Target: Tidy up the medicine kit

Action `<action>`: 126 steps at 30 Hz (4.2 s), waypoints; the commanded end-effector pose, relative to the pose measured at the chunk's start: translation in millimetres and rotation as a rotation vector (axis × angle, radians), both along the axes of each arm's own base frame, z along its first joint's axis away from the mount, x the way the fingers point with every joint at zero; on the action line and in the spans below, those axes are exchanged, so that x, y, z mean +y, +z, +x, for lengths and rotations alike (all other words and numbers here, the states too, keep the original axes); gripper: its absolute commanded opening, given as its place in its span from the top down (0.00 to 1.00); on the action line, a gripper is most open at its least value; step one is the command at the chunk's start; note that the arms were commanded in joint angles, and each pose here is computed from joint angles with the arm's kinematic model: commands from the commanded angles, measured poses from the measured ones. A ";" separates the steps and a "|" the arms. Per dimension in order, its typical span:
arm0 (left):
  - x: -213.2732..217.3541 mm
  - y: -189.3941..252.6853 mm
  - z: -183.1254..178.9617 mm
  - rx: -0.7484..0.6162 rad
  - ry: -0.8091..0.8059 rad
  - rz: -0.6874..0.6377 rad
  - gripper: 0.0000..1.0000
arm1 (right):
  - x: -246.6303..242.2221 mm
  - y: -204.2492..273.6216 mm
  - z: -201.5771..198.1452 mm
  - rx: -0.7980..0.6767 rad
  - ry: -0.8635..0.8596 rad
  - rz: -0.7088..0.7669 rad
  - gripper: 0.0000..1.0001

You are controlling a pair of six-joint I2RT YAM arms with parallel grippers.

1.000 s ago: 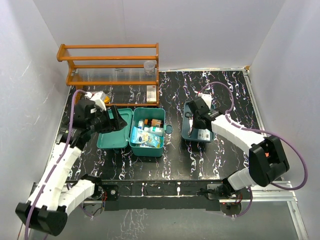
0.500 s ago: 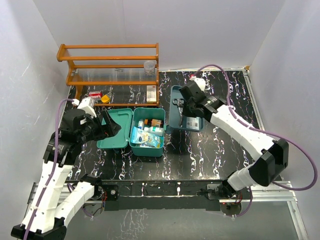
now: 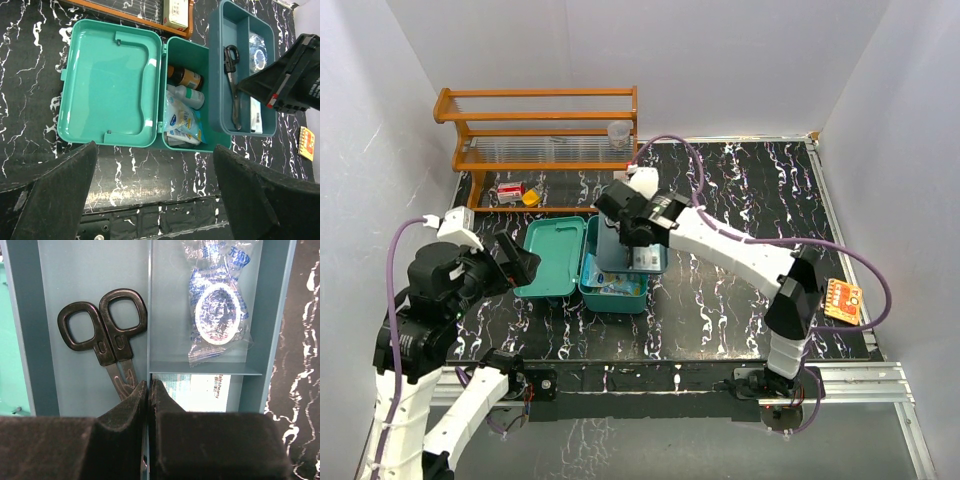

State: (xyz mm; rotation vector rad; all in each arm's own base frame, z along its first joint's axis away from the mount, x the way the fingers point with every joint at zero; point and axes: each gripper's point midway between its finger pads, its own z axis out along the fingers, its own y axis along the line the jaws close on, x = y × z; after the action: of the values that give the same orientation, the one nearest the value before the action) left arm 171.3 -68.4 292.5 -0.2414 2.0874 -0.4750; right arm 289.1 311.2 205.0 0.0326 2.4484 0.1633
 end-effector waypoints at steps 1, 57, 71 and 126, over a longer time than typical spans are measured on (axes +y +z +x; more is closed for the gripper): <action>10.0 1.0 -15.1 0.009 0.027 0.021 0.01 | 23.0 19.4 0.3 -0.075 -0.079 0.044 1.00; 11.3 -0.3 -35.9 -0.012 0.024 -0.018 0.01 | 64.7 -39.2 -30.4 0.074 0.054 -0.087 1.00; 12.1 -2.6 -35.3 -0.006 0.024 -0.008 0.01 | 63.7 -58.9 -24.1 0.099 0.057 -0.123 1.00; 43.8 -129.0 88.4 0.364 0.259 0.117 0.29 | -33.5 47.2 -71.0 -0.182 0.120 0.355 0.46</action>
State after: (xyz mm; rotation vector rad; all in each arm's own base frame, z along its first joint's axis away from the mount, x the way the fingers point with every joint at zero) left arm 249.5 -37.8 165.2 -0.5141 2.3939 -0.1513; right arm 212.7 275.6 236.5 -0.0220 2.2800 0.5585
